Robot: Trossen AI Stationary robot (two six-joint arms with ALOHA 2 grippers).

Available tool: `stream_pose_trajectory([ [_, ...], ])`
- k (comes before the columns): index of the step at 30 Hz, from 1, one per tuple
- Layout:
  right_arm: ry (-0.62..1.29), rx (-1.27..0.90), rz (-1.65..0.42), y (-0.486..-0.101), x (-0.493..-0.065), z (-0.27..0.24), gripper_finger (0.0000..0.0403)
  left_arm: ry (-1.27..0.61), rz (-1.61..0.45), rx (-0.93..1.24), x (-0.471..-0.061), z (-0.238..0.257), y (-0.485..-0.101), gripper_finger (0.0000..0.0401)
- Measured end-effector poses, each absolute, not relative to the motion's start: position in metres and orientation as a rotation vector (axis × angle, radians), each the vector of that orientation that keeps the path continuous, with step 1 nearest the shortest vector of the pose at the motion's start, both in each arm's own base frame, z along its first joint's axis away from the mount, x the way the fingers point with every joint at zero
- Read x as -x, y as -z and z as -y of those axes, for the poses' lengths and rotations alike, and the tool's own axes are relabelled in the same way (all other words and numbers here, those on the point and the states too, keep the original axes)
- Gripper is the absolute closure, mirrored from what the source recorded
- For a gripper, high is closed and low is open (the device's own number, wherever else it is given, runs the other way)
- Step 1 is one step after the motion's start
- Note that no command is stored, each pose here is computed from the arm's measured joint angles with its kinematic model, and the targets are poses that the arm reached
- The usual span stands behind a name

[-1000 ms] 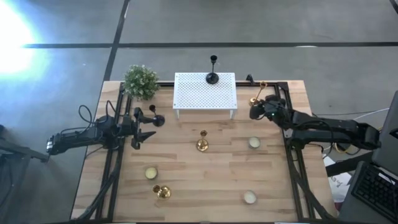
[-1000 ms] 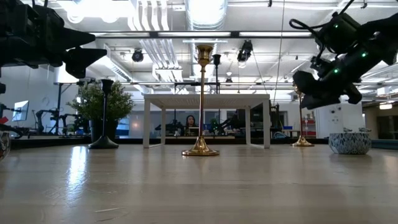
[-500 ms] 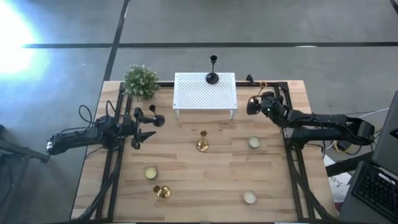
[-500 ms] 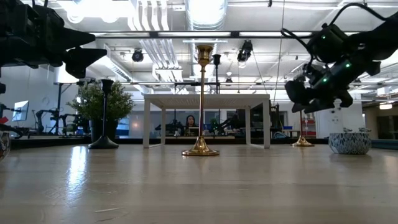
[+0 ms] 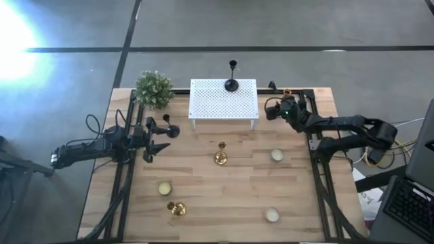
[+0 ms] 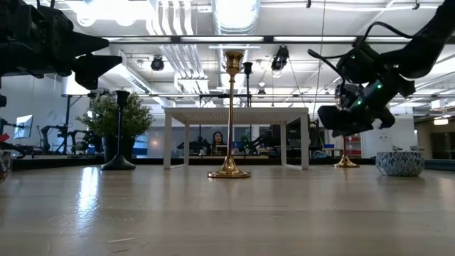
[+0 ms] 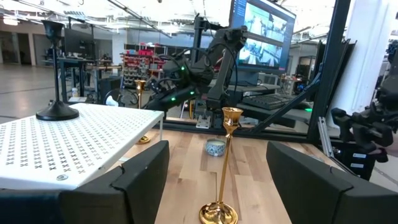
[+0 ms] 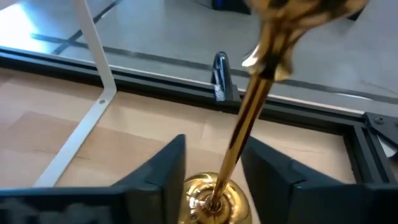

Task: Pick & Place candle stick holders
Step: Put the top gold candle holder on the shelf

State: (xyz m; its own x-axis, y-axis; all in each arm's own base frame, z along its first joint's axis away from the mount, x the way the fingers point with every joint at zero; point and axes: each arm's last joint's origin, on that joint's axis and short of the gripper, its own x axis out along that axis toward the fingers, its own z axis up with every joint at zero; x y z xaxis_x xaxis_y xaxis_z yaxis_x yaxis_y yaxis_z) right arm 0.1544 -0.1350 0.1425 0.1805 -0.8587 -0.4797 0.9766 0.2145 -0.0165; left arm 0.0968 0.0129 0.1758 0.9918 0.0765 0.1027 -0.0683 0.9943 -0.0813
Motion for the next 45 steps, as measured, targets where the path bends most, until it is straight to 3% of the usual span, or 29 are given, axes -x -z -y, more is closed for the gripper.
stream_pose_trajectory([
  [4, 1.307, -0.304, -0.449, -0.144, -0.155, 0.135, 0.0372, -0.072, 0.106, 0.078, -0.097, -0.013, -0.176, 0.0126],
  [7, 1.284, -0.288, -0.428, -0.152, -0.156, 0.135, 0.0386, -0.073, 0.106, 0.078, -0.097, -0.013, -0.176, 0.0126],
  [18, 1.230, -0.191, -0.339, -0.224, -0.149, 0.129, 0.0391, -0.072, 0.106, 0.078, -0.097, -0.013, -0.176, 0.0126],
  [28, 0.901, -0.212, -0.193, -0.286, -0.158, 0.125, 0.0392, -0.072, 0.106, 0.078, -0.097, -0.013, -0.176, 0.0126],
  [33, 0.784, -0.224, -0.198, -0.298, -0.174, 0.132, 0.0392, -0.073, 0.106, 0.078, -0.097, -0.013, -0.176, 0.0126],
  [45, 0.725, -0.215, -0.327, -0.298, -0.220, 0.164, 0.0392, -0.073, 0.106, 0.078, -0.097, -0.013, -0.176, 0.0126],
])
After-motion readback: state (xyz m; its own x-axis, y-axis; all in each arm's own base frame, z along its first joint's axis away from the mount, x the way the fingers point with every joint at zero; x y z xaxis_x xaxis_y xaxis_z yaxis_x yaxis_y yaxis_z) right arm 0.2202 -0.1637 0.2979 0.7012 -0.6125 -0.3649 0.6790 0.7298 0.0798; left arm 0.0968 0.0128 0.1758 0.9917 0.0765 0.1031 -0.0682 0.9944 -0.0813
